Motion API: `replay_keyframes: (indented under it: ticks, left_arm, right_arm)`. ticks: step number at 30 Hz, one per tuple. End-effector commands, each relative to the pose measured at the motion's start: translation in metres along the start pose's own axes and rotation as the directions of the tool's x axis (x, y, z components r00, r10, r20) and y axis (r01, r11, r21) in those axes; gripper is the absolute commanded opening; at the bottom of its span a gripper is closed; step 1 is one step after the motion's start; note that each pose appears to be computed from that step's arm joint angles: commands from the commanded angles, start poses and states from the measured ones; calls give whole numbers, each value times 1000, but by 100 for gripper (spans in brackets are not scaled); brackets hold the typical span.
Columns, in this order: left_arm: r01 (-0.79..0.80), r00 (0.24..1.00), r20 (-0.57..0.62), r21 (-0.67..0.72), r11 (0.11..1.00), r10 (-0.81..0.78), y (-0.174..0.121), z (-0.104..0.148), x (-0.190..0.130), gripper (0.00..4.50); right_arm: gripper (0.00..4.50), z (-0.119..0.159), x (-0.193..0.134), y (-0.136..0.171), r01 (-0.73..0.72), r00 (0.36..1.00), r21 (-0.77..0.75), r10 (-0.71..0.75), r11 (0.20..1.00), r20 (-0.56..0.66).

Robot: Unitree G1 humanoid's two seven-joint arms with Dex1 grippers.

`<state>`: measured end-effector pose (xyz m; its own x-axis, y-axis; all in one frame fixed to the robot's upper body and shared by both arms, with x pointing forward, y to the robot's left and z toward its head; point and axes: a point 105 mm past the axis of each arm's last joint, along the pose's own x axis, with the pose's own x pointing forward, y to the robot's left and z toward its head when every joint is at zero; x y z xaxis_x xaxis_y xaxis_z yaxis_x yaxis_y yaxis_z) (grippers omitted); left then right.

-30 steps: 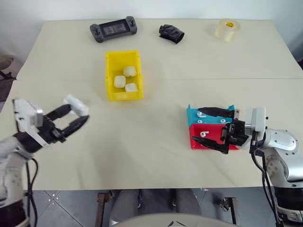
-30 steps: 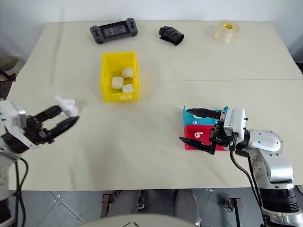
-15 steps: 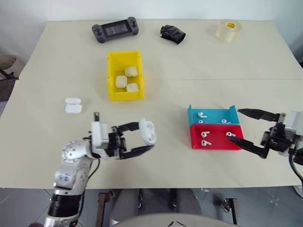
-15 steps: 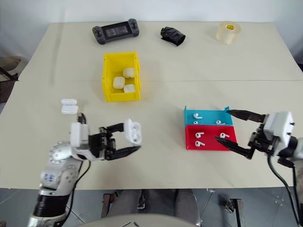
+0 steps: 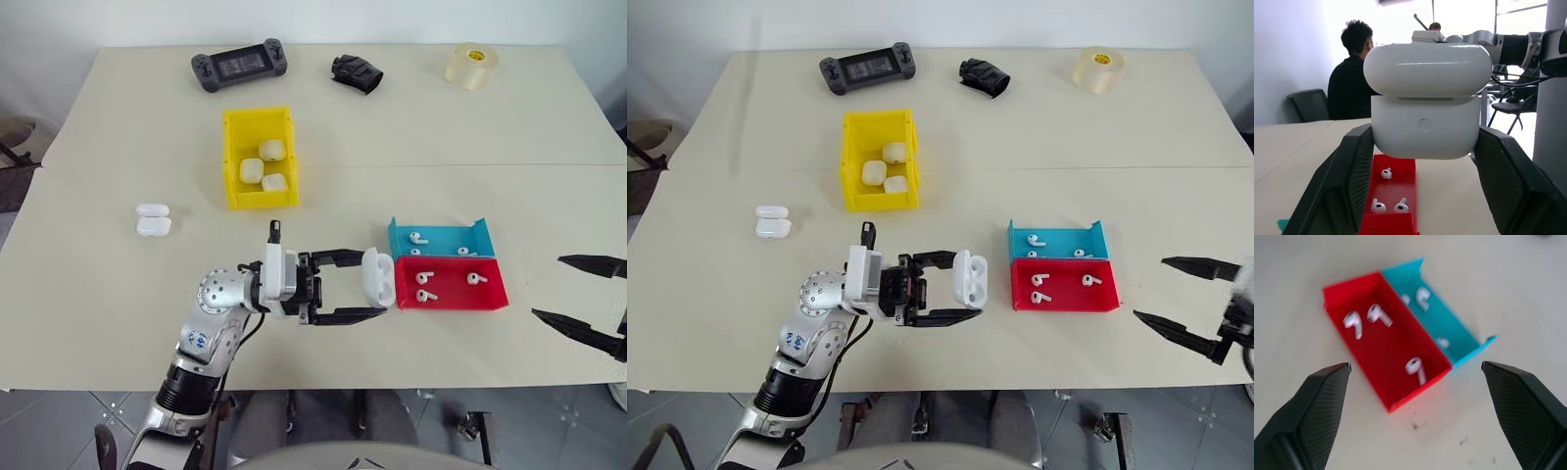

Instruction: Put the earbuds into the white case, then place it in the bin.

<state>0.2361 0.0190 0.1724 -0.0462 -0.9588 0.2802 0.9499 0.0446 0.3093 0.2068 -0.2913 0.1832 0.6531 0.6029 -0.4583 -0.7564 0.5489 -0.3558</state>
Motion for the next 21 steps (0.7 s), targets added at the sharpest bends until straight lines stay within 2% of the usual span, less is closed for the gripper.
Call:
replay_keyframes:
  ticks: [1,5,8,11,21]
  left_arm:
    - [-29,1000,5,43,999,29,6,5,-2,274]
    - [-37,999,4,43,998,37,6,5,-7,274]
    - [-37,999,-3,49,998,37,4,4,-10,274]
    - [-43,999,3,55,998,43,5,6,-9,274]
    - [-45,999,8,69,997,44,7,10,-9,274]
  right_arm:
    - [450,18,25,10,-78,995,18,79,997,-65]
    - [450,28,47,19,-130,983,16,131,991,-128]
    - [450,23,66,32,-175,943,34,177,984,-283]
    - [450,23,78,40,-180,924,17,175,984,-341]
    - [450,33,113,51,-159,933,-25,142,987,-330]
